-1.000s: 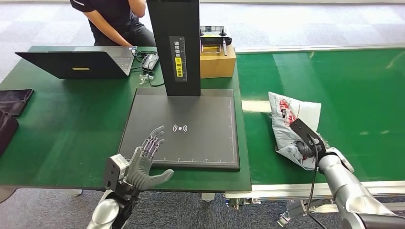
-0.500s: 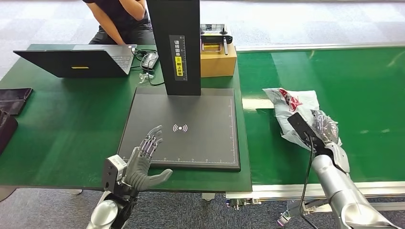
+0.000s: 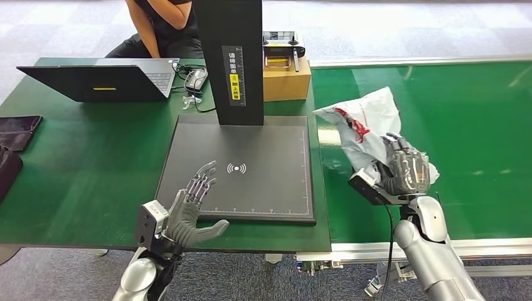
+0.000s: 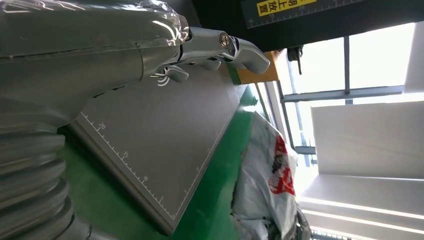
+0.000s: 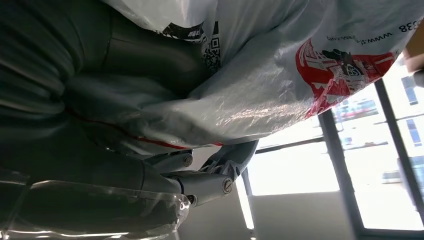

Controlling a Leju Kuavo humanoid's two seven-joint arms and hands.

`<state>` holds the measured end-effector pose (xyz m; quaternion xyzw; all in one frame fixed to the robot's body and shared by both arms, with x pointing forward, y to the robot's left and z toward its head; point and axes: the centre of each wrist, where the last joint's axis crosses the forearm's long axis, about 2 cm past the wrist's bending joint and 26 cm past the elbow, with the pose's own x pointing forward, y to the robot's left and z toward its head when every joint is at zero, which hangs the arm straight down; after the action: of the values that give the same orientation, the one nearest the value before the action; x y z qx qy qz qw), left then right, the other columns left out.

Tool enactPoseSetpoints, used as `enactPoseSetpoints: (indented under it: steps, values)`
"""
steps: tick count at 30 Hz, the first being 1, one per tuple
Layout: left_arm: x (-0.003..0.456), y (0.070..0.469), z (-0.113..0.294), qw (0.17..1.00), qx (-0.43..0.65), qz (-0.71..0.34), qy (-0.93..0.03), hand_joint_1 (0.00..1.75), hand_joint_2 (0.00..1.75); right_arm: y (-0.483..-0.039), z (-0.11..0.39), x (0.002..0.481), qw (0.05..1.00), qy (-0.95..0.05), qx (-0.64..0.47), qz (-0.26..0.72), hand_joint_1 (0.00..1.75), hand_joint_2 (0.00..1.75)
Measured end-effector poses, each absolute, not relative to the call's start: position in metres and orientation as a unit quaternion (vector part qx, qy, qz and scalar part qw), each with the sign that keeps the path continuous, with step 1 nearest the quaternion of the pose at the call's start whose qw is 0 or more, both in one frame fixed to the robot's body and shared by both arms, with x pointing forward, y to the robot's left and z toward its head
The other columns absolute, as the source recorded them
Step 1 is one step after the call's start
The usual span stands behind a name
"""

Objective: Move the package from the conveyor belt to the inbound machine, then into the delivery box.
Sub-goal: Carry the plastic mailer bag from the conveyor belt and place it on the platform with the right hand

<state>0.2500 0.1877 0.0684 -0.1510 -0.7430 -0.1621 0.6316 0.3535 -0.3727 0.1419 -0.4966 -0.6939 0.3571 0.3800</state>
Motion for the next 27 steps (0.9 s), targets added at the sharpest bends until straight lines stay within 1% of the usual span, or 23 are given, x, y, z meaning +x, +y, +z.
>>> enactPoseSetpoints:
  steps: [4,10,12,15,21,27]
  values:
    - [0.254,0.187,0.070,0.628,-0.153,-0.166,-0.744,0.00,1.75,-0.355,0.143,0.344,0.355,-0.708,-0.476,0.383,1.75,1.75]
    - [0.255,0.187,0.071,0.628,-0.153,-0.167,-0.745,0.00,1.75,-0.345,0.148,0.339,0.337,-0.720,-0.466,0.388,1.75,1.75]
    - [0.255,0.187,0.071,0.627,-0.154,-0.169,-0.745,0.00,1.75,-0.342,0.149,0.338,0.325,-0.718,-0.465,0.403,1.75,1.75]
    - [0.257,0.187,0.072,0.624,-0.155,-0.173,-0.746,0.00,1.75,-0.331,0.147,0.334,0.290,-0.704,-0.465,0.453,1.75,1.75]
    - [0.261,0.187,0.073,0.615,-0.162,-0.182,-0.750,0.00,1.75,-0.300,0.147,0.331,0.222,-0.693,-0.425,0.538,1.75,1.75]
    - [0.268,0.187,0.075,0.608,-0.168,-0.183,-0.754,0.00,1.75,-0.284,0.170,0.358,0.134,-0.707,-0.397,0.570,1.75,1.75]
